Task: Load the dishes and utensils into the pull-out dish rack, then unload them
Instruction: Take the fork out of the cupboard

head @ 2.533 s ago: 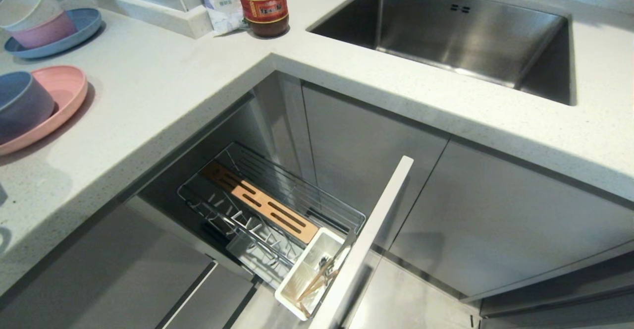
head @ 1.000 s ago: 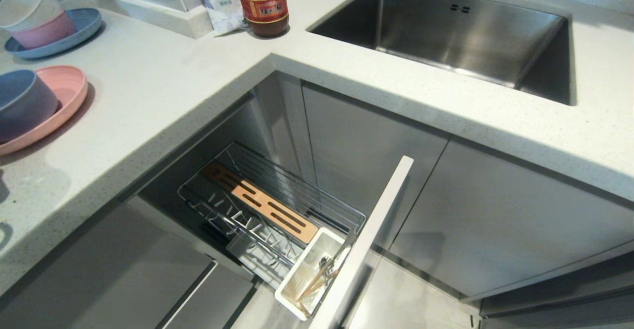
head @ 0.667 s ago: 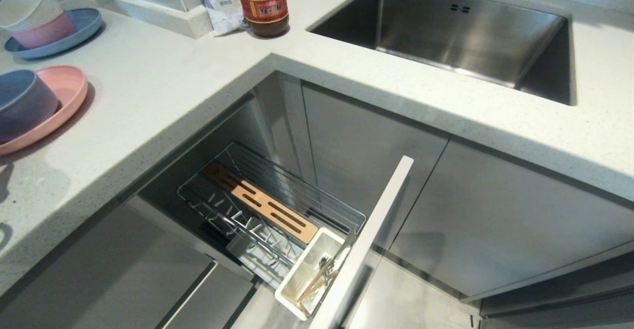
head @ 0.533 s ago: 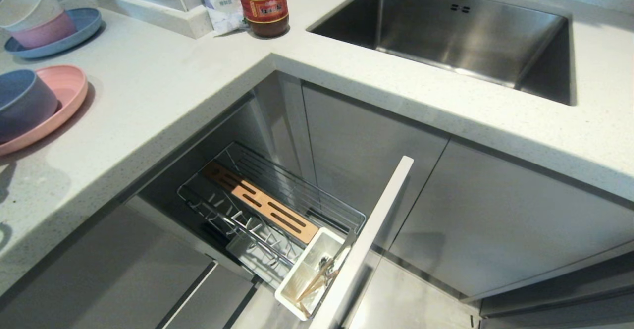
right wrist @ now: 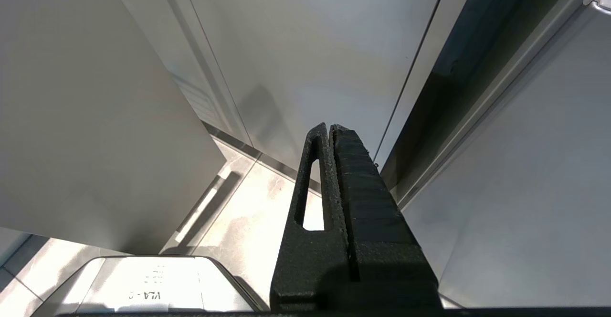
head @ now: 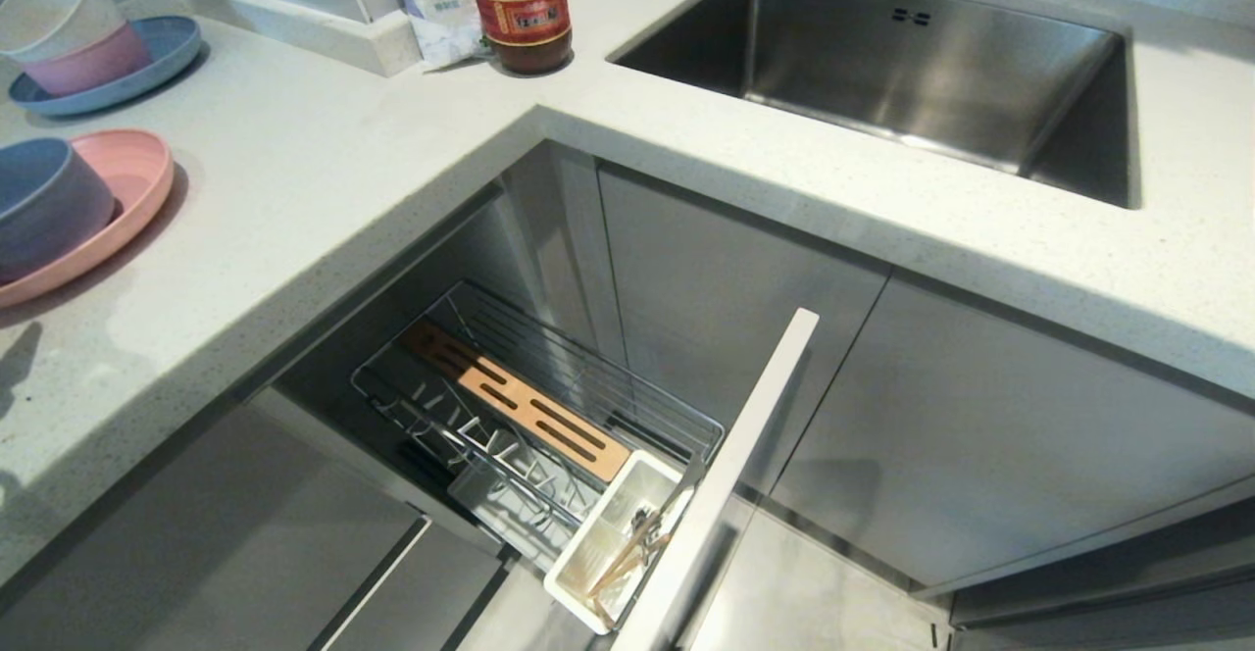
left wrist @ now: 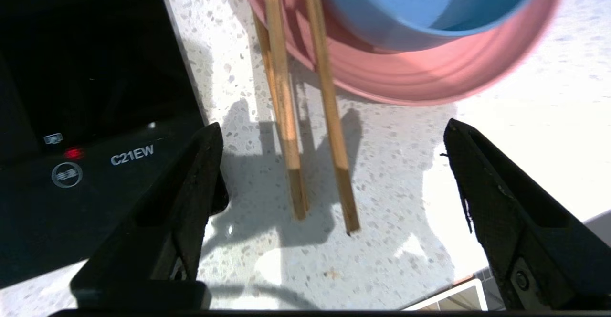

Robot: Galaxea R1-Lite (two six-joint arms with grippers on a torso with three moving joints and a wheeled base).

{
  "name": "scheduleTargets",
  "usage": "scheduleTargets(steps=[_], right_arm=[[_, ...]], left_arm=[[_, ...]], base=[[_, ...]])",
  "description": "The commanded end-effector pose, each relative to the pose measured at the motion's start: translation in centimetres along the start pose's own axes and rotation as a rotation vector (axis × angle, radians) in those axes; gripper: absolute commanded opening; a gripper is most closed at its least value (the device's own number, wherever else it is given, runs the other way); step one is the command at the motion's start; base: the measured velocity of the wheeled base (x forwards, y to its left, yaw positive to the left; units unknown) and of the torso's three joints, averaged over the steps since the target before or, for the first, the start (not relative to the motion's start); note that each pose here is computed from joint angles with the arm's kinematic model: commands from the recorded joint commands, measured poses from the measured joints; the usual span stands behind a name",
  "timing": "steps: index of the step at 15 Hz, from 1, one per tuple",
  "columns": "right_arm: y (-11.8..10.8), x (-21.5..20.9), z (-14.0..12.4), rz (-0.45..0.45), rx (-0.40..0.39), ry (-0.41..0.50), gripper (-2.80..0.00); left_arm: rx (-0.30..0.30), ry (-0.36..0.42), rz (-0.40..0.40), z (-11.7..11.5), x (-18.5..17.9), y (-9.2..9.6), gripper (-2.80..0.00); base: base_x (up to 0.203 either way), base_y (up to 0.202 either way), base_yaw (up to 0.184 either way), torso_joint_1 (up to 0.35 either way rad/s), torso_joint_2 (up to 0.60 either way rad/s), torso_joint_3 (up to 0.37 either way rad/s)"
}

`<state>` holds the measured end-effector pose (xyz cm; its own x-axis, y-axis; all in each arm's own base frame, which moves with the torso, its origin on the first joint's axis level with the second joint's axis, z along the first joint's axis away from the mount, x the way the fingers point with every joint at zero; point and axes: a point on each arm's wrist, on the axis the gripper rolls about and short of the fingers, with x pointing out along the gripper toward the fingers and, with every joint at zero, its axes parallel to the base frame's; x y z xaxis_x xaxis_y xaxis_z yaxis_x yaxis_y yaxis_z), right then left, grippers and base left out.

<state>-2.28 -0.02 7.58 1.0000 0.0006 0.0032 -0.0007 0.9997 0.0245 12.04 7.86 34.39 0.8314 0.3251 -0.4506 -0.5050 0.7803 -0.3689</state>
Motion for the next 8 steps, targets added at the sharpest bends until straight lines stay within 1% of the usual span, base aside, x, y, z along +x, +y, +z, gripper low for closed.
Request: scheduleTargets(steps=[1,2,3,4,6,8], right_arm=[[0.0,0.0,0.0,0.000,0.000,-0.003,-2.80],[0.0,0.0,0.0,0.001,0.000,-0.003,-2.80],[0.0,0.0,0.0,0.000,0.000,-0.003,-2.80],[0.0,0.0,-0.1,-0.001,0.000,-0.003,-2.80],[0.0,0.0,0.0,-0.001,0.000,-0.003,-2.80],[0.0,0.0,0.0,0.001,0.000,-0.003,-2.80]], left_arm=[[0.011,-0.063,-0.018,-0.2,-2.1,-0.4,0.00],[0.020,-0.102,-0.029,-0.1,-2.9,-0.6,0.00],[0.035,-0.158,-0.050,0.0,-3.7,-0.9,-2.80],[0.054,-0.210,-0.083,0.2,-4.5,-1.3,-2.80],[0.083,-0.297,-0.119,0.4,-5.8,-2.0,-2.80],[0.109,-0.396,-0.186,1.2,-7.0,-3.2,-2.80]], base=[[0.000,0.000,0.000,0.000,0.00,0.000],[0.000,0.000,0.000,0.000,0.00,0.000],[0.000,0.000,0.000,0.000,0.00,0.000],[0.000,0.000,0.000,0.000,0.00,0.000],[0.000,0.000,0.000,0.000,0.00,0.000],[0.000,0.000,0.000,0.000,0.00,0.000]])
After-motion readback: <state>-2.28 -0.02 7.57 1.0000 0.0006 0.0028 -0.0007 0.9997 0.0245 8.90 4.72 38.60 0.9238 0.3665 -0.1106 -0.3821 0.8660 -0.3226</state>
